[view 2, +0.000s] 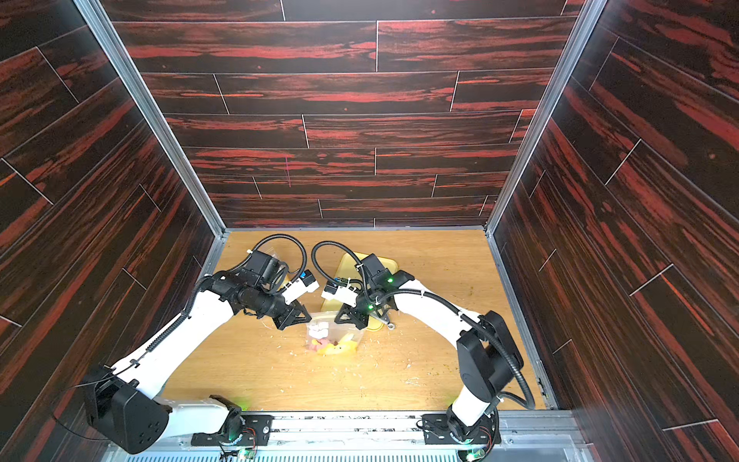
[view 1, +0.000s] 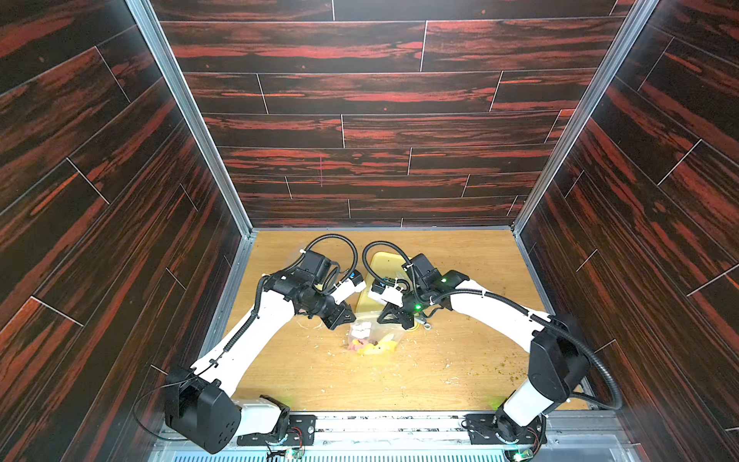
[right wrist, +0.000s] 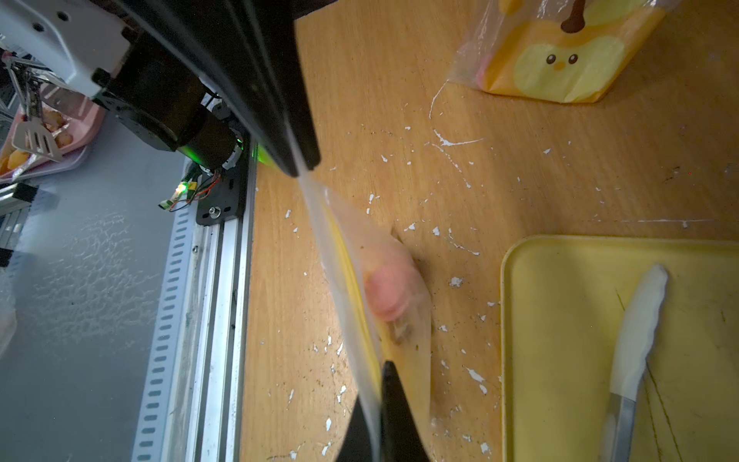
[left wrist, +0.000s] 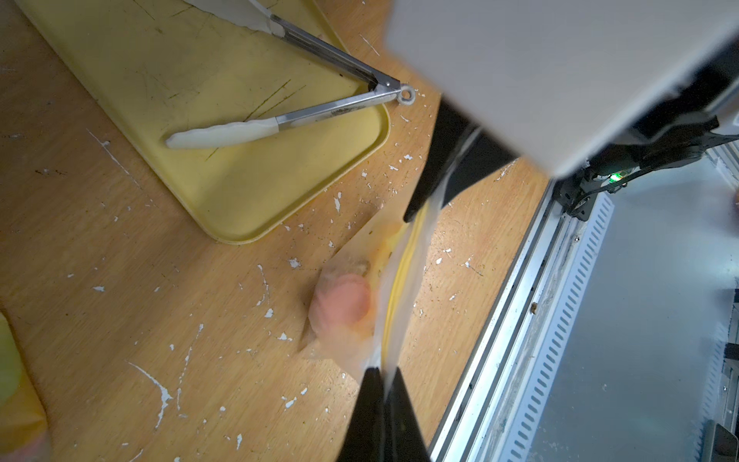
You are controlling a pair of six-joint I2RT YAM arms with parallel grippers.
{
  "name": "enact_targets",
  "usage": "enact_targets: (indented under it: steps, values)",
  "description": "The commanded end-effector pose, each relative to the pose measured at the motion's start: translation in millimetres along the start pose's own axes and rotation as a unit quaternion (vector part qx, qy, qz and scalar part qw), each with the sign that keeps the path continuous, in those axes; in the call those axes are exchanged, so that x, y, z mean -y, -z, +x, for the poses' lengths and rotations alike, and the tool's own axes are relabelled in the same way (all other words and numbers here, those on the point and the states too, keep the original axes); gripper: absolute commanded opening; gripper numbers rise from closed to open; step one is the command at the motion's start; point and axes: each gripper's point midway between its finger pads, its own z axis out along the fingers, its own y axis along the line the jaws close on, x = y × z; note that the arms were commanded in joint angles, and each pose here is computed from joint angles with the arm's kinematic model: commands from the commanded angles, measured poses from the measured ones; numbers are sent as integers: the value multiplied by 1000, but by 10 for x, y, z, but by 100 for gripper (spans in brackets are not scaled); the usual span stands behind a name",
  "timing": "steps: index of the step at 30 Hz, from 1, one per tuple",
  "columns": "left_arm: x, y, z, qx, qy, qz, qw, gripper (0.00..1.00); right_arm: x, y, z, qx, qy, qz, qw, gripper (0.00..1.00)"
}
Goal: Put the cookies into a resealable bag to prevent moisture
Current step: Close the ziploc bag at the center of the board.
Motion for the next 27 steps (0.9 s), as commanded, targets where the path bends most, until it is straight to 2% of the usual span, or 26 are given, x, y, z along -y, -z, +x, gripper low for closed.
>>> enact_targets:
  steps: [1, 2, 5, 9, 10, 11, 13, 14, 16, 19, 20, 21, 22, 24, 25, 27]
  values:
    - [33, 58, 63, -4, -7, -3, 1000, 0, -36, 165, -5, 12, -1, 16, 1000, 14]
    - [32, 59, 62, -4, -7, -3, 1000, 0, -35, 180, -2, 13, -3, 17, 1000, 14]
    - [21, 59, 65, -5, -6, -6, 1000, 0, -10, 224, 10, 18, -14, 18, 1000, 0]
    - [5, 60, 77, -7, -5, -11, 1000, 0, -9, 250, 49, 21, -22, 18, 999, 0]
    - [2, 62, 80, -8, -6, -13, 1000, 0, -2, 256, 58, 21, -23, 22, 999, 4]
    - [2, 66, 78, -7, -6, -14, 1000, 0, 12, 260, 73, 20, -25, 27, 999, 12]
    - [-5, 71, 78, -7, -7, -16, 1000, 0, 25, 289, 92, 22, -27, 35, 999, 15]
    - [-7, 73, 81, -7, -6, -17, 1000, 0, 36, 305, 103, 24, -31, 37, 999, 14]
    - [-10, 78, 78, -6, -7, -19, 1000, 0, 59, 338, 133, 26, -42, 38, 998, 1]
    - [-16, 80, 84, -6, -7, -21, 1000, 0, 62, 345, 192, 22, -51, 37, 998, 0]
    - [-18, 78, 89, -7, -6, -22, 1000, 0, 71, 346, 204, 23, -53, 40, 998, 1]
    - [-26, 77, 95, -8, -6, -23, 1000, 0, 79, 352, 208, 25, -55, 45, 997, 10]
    - [-33, 79, 96, -9, -5, -26, 1000, 0, 85, 359, 222, 26, -56, 50, 997, 15]
    - [-31, 89, 93, -7, -5, -27, 1000, 0, 101, 388, 240, 28, -59, 57, 996, 16]
    - [-32, 88, 94, -7, -5, -27, 1000, 0, 110, 408, 253, 30, -63, 60, 996, 12]
    - [-37, 96, 95, -7, -6, -30, 1000, 0, 114, 447, 273, 34, -72, 59, 995, 0]
